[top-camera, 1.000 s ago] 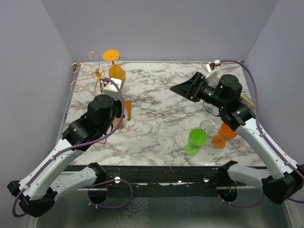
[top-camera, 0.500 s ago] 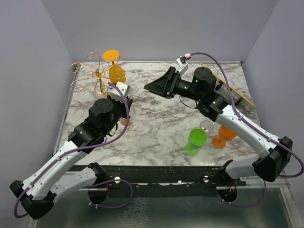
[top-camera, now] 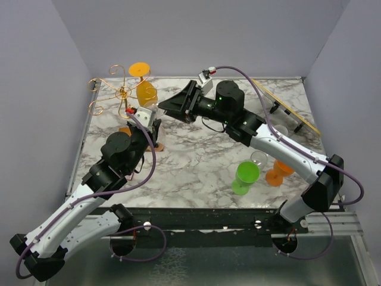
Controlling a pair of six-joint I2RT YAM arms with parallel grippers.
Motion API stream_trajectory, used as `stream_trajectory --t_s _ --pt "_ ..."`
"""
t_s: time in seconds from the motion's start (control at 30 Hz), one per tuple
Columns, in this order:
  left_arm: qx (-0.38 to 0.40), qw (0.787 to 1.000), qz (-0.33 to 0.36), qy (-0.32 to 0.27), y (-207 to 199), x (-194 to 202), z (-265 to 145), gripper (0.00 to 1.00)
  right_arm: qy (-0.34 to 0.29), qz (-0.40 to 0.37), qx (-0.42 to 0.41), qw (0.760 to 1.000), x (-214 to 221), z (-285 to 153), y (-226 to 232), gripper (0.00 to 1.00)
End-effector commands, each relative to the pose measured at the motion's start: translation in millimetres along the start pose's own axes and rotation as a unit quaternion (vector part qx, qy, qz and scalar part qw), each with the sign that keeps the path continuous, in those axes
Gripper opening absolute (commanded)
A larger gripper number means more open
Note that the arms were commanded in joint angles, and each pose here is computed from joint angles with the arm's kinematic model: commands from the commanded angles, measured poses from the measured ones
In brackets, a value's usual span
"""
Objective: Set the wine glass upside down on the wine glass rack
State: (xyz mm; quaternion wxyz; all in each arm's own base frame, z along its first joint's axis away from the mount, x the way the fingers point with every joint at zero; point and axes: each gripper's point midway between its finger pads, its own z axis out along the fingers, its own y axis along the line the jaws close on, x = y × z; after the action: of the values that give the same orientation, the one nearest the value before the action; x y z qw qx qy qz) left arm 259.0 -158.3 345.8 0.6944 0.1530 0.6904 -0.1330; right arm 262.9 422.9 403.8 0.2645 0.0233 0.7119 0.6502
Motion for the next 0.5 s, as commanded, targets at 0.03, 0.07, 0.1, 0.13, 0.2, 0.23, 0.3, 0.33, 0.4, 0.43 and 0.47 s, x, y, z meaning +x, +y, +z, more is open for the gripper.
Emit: stream_trajectory --t_s 0.03,0.07,0.1,0.13,0.2,0.23,0.3,0.33,0.4,0.43,0.47 --pt "-0.022 0.999 0.009 -0.033 10.7 -14.2 -1.3 0.0 -0.005 0.021 0.008 1.0 5.2 9.2 5.4 0.45" --pt "-0.024 0.999 0.01 -0.034 11.7 -14.4 -2.0 0.0 -0.009 0.027 0.009 1.0 5.0 9.3 4.6 0.37" --pt "-0.023 0.999 0.013 -0.033 11.9 -14.4 -3.1 0.0 -0.013 0.033 0.011 0.999 4.4 9.3 2.8 0.3" --pt "-0.024 0.999 0.015 -0.032 12.6 -13.9 -3.8 0.0 -0.017 0.039 0.014 0.999 4.1 9.7 1.5 0.23" --pt "-0.021 0.999 0.021 -0.027 12.4 -11.1 -5.3 0.0 -0.024 0.049 0.021 0.998 2.9 10.9 -1.4 0.15" --pt "-0.017 0.999 0.025 -0.023 11.4 -9.0 -5.9 0.0 -0.027 0.054 0.023 0.998 2.2 12.1 -2.6 0.12" --pt "-0.016 0.999 0.026 -0.017 11.6 -4.9 -7.4 0.0 -0.028 0.064 0.025 0.997 1.1 14.5 -3.3 0.04" --pt "-0.019 0.999 0.026 -0.013 12.6 -2.8 -7.9 0.0 -0.03 0.069 0.028 0.997 0.6 15.8 -3.7 0.01" --pt "-0.027 0.999 0.022 -0.005 15.9 -0.2 -10.7 0.06 -0.034 0.076 0.029 0.996 -1.5 17.8 -2.3 0.01" --pt "-0.031 0.999 0.02 -0.001 17.8 0.6 -12.7 0.14 -0.038 0.079 0.029 0.996 -2.9 19.1 -0.7 0.01" --pt "-0.039 0.999 0.021 0.005 21.1 2.1 -15.0 0.21 -0.04 0.084 0.035 0.995 -3.5 20.5 -2.2 0.01"
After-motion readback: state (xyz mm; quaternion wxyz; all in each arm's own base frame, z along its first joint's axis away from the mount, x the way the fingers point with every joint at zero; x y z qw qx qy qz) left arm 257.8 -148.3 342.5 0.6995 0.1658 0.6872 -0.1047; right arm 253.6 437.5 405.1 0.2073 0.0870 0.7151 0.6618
